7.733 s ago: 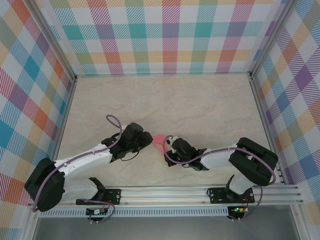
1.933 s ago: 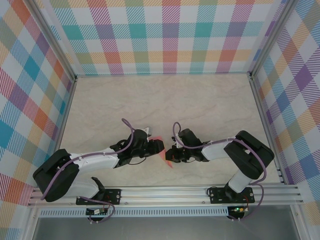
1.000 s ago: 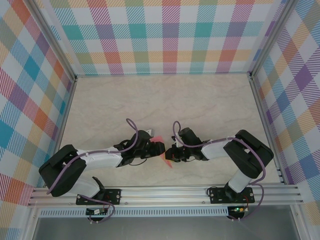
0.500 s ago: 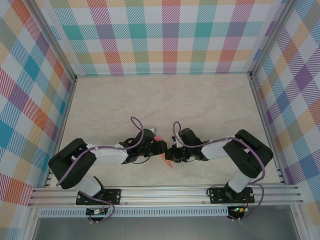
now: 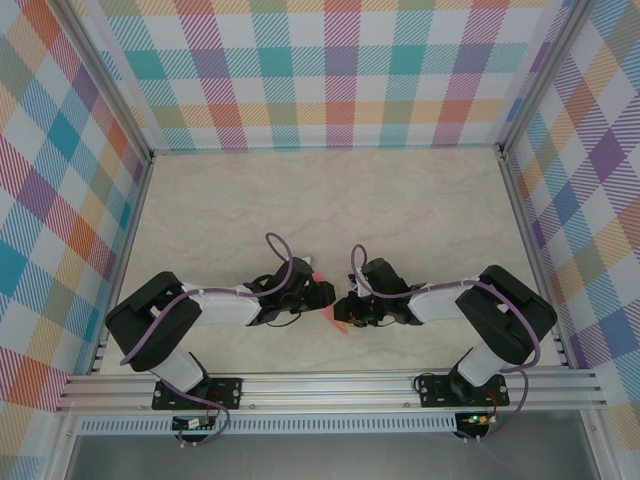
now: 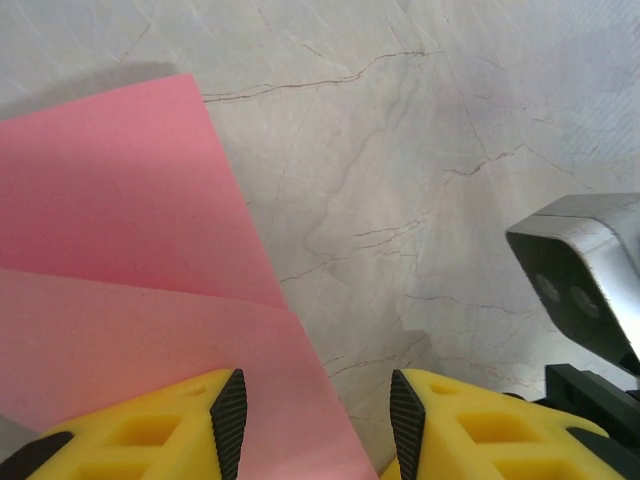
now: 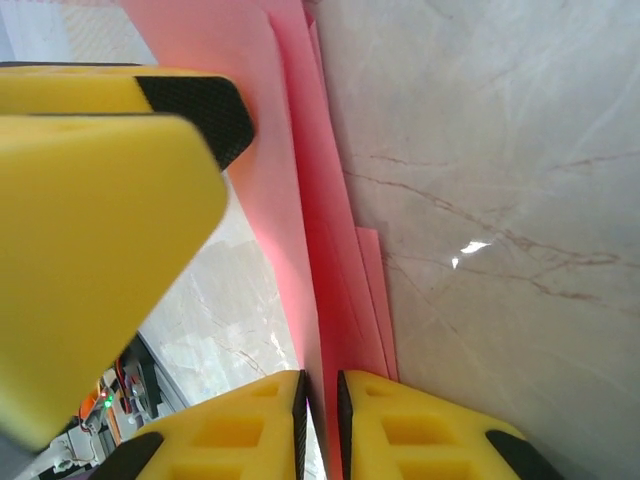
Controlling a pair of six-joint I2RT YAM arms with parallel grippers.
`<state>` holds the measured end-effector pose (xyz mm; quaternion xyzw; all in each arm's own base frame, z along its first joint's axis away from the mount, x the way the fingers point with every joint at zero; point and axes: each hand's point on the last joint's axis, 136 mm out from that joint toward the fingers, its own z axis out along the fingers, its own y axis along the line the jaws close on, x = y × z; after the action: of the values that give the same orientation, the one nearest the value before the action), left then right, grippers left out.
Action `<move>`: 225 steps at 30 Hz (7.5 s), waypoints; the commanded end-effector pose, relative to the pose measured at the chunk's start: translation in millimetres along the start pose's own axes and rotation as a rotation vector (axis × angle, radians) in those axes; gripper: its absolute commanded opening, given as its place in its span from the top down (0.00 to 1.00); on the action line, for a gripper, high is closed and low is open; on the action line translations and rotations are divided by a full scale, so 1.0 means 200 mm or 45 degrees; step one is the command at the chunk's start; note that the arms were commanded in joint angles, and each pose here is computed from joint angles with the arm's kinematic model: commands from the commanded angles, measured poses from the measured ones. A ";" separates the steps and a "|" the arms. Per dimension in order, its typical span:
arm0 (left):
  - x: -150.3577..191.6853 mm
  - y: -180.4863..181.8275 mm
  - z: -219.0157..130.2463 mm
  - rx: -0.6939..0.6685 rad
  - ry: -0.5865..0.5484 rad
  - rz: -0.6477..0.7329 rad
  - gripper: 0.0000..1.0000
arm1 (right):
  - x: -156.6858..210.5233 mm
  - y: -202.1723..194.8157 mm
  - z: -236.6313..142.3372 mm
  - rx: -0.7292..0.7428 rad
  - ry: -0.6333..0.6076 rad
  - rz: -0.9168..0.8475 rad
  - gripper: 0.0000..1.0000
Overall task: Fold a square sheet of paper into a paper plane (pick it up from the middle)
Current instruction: Fold the wing for the fifth time at the center of the table.
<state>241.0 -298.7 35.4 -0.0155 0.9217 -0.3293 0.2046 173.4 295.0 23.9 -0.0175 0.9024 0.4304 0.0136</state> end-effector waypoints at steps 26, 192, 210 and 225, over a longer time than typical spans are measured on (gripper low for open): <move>0.01 0.05 0.00 -0.087 0.007 0.002 0.56 | 0.16 -0.13 -0.01 0.077 0.130 -0.043 0.91; 0.08 0.16 -0.02 -0.226 0.086 -0.074 0.57 | 0.19 0.15 -0.14 0.044 -0.053 -0.250 0.86; 0.08 0.14 -0.02 -0.224 0.102 -0.066 0.57 | 0.07 0.18 0.00 0.001 -0.100 -0.124 0.81; 0.08 0.15 -0.02 -0.229 0.100 -0.069 0.57 | 0.02 0.18 0.05 -0.002 -0.110 -0.080 0.82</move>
<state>234.9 -289.8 27.5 -0.0429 0.9402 -0.2901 0.1731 156.2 318.7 28.9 -0.0304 0.9095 0.4124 0.0427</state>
